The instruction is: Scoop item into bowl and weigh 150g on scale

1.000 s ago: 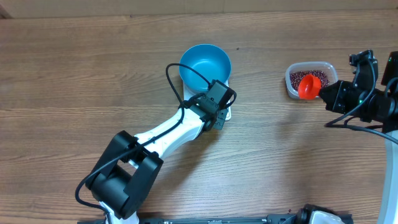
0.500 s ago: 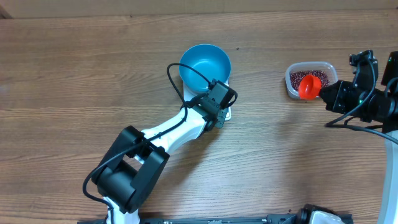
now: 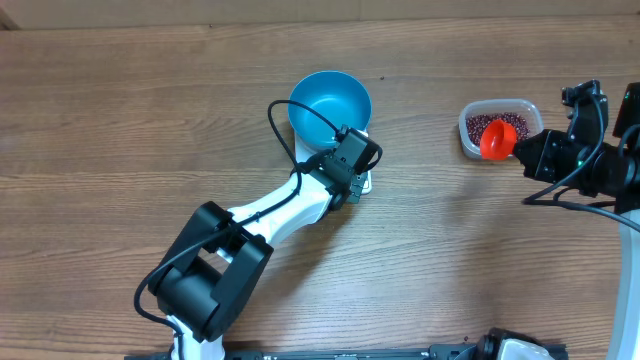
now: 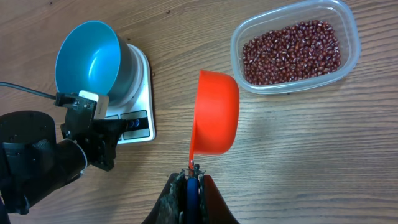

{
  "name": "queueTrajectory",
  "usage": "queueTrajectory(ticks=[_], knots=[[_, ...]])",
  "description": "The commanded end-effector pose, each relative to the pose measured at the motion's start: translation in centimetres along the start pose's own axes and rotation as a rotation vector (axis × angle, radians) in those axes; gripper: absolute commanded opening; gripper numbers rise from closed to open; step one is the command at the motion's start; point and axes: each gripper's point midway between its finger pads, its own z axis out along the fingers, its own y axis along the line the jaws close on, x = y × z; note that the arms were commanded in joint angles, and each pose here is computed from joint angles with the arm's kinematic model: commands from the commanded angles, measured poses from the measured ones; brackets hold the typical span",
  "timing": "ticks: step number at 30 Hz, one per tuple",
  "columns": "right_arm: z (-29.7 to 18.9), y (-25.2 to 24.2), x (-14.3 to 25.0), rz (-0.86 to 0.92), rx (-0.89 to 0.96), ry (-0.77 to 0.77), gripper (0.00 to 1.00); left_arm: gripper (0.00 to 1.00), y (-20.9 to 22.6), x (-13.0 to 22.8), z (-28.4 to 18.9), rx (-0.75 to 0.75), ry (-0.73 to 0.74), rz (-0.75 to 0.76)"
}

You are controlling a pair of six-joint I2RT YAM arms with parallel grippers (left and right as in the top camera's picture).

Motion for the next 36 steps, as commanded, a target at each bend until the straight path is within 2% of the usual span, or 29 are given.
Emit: queueTrajectory(ticks=[1,25,32,36], knots=[[-0.6,0.0,-0.5,-0.012,0.009,-0.024,0.04,0.04,0.2,0.6,0.8,-0.021,0.015,0.02],[-0.6,0.0,-0.5,-0.012,0.009,-0.024,0.04,0.04,0.3,2.2,1.5,-0.028,0.07,0.028],[-0.6,0.0,-0.5,-0.012,0.009,-0.024,0.04,0.04,0.2,-0.2,-1.2,-0.01,0.015,0.014],[-0.6,0.0,-0.5,-0.012,0.009,-0.025,0.04,0.04,-0.9,-2.6,-4.9,0.084,-0.045,0.014]])
